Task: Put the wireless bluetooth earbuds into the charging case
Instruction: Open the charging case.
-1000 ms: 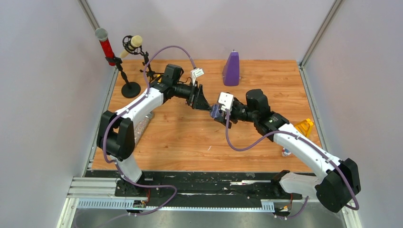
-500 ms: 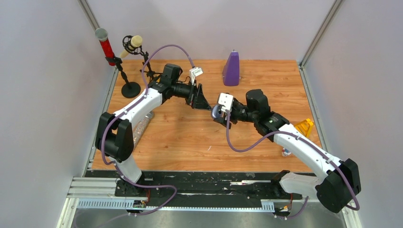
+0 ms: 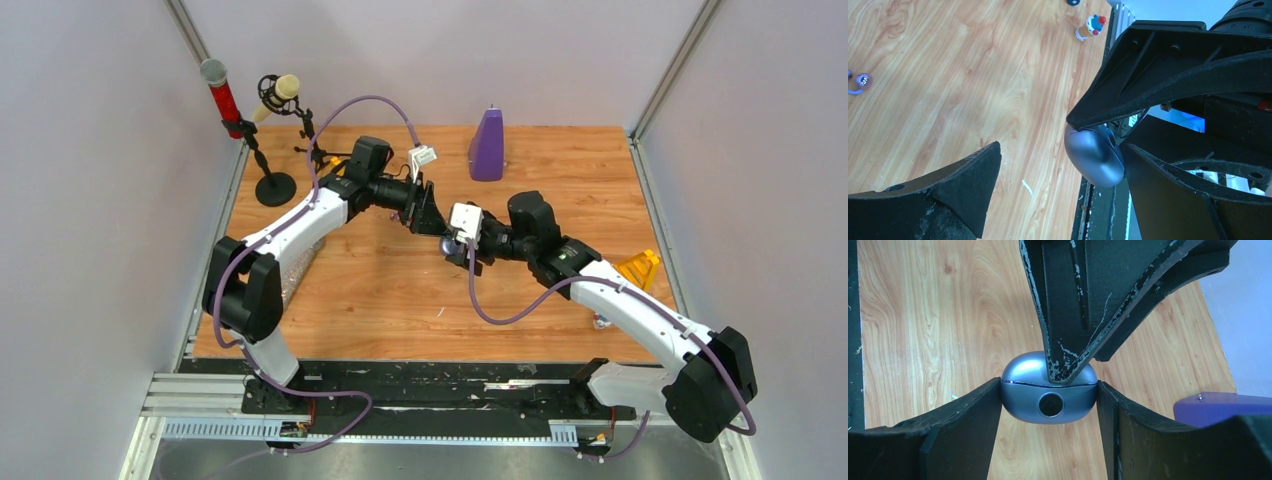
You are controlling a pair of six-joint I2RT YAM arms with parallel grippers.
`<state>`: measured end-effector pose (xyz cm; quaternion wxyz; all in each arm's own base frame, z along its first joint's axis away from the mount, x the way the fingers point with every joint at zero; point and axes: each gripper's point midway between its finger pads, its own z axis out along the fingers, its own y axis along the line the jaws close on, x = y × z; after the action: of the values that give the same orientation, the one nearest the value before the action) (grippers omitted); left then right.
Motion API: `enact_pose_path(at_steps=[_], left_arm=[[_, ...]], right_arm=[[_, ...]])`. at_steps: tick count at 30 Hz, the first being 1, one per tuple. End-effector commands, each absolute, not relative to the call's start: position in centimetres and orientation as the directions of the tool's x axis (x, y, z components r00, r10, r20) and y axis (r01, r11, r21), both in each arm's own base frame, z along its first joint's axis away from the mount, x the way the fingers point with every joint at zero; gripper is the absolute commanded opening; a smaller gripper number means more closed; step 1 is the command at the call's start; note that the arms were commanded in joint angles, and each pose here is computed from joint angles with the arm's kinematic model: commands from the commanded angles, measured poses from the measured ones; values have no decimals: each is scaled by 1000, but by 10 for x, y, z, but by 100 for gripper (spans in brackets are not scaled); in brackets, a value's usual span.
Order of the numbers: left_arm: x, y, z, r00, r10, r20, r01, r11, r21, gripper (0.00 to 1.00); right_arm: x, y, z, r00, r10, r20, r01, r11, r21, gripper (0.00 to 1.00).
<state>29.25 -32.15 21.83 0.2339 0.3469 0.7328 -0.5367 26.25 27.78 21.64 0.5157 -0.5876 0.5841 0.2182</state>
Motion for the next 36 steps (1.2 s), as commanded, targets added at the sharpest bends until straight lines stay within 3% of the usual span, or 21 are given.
enact_pose_path(at_steps=[1,16,36], left_arm=[[288,-325,233,-615,250,-748,788,148,-598,100],[303,-314,211,-624,269,-734,781,238,-577,100],[315,-288,235,-613,202,-764,785,265,-559,100]], right_arm=[[268,282,226,267,-449,-852,-891,222,-396,42],[255,281,247,283,-412,-866,-895,211,-393,41],[260,275,250,291,-429,-855,-879,234,-416,39]])
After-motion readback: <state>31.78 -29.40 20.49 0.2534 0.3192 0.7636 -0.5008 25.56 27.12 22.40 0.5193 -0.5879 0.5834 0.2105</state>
